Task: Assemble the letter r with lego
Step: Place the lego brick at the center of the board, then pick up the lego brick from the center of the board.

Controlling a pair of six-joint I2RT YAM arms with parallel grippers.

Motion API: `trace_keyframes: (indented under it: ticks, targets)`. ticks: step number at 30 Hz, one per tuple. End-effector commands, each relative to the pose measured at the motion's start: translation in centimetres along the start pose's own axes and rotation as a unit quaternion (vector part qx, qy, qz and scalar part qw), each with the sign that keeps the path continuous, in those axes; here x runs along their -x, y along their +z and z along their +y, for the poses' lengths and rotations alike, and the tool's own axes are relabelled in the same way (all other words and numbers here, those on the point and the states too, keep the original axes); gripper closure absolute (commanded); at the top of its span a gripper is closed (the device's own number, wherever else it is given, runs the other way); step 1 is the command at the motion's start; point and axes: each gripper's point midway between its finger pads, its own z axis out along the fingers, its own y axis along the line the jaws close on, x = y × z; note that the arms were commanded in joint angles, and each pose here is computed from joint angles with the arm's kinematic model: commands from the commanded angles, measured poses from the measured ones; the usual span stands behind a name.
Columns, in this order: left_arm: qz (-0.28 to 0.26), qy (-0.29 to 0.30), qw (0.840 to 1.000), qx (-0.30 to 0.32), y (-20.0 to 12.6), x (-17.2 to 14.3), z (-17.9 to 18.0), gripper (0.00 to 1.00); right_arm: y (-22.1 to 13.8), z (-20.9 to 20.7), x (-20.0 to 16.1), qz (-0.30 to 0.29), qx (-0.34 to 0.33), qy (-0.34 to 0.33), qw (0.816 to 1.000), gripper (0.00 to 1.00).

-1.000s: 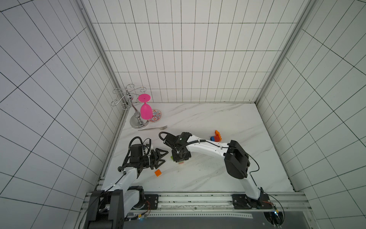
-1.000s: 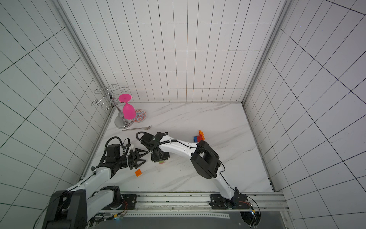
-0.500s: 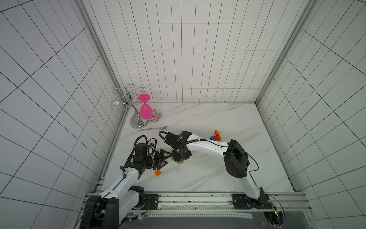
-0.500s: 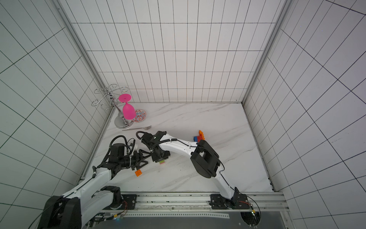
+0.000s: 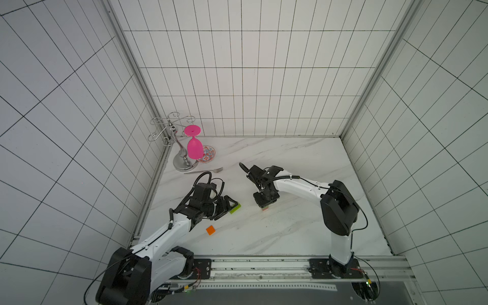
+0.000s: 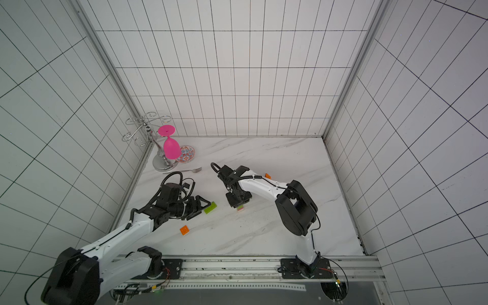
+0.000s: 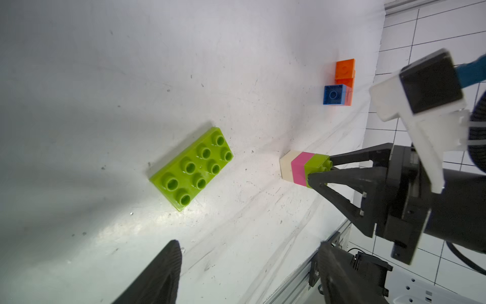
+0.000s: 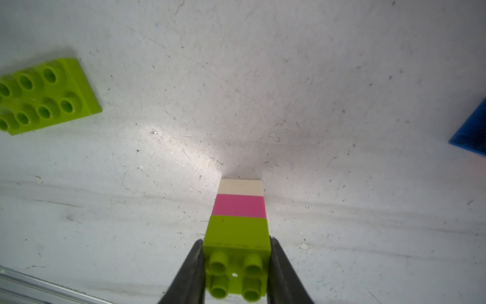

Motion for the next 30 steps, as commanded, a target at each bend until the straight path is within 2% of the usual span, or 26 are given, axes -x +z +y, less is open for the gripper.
trace_keyframes:
  ticks: [1, 7, 10, 12, 14, 17, 19, 22, 25, 28, 30]
  targets:
    - [-0.015, 0.019, 1.0, 0.019, -0.1, 0.9, 0.0, 0.26, 2.3, -0.2, -1.9, 0.03, 0.007, -0.007, 0.999, 1.0]
    - [-0.016, 0.042, 0.997, 0.066, -0.6, 1.2, 0.9, 0.24, 4.7, -0.7, -4.2, 0.061, 0.01, 0.029, 0.998, 1.0]
    - [-0.02, 0.055, 0.995, 0.085, -1.0, 1.7, 1.0, 0.22, 4.6, -1.1, -4.4, 0.059, 0.008, 0.042, 0.997, 0.91]
    - [-0.025, 0.063, 0.993, 0.1, -1.5, 2.0, 1.0, 0.2, 3.4, -1.3, -3.2, 0.038, 0.013, 0.051, 0.998, 0.74]
    - [-0.034, 0.07, 0.99, 0.119, -2.1, 2.4, 1.2, 0.19, 1.2, -1.5, -1.4, 0.004, 0.023, 0.06, 0.998, 0.51]
    - [-0.048, 0.074, 0.985, 0.149, -3.2, 3.0, 1.4, 0.18, -2.7, -1.7, 1.5, -0.053, 0.033, 0.069, 0.996, 0.29]
    - [-0.062, 0.066, 0.981, 0.172, -4.3, 3.3, 1.6, 0.17, -5.0, -1.7, 3.0, -0.09, 0.034, 0.073, 0.993, 0.19]
    - [-0.092, 0.032, 0.971, 0.218, -6.4, 3.2, 3.0, 0.16, -7.4, -1.3, 4.4, -0.139, 0.035, 0.086, 0.986, 0.15]
    - [-0.119, -0.037, 0.961, 0.248, -8.2, 2.0, 4.6, 0.17, -8.2, 0.9, 5.2, -0.177, 0.058, 0.085, 0.979, 0.15]
    - [-0.126, -0.097, 0.955, 0.252, -9.0, 0.3, 5.9, 0.18, -7.8, 4.3, 6.3, -0.188, 0.088, 0.092, 0.974, 0.17]
    - [-0.143, -0.113, 0.953, 0.242, -9.2, 0.1, 6.3, 0.18, -7.0, 5.4, 6.8, -0.184, 0.08, 0.125, 0.972, 0.19]
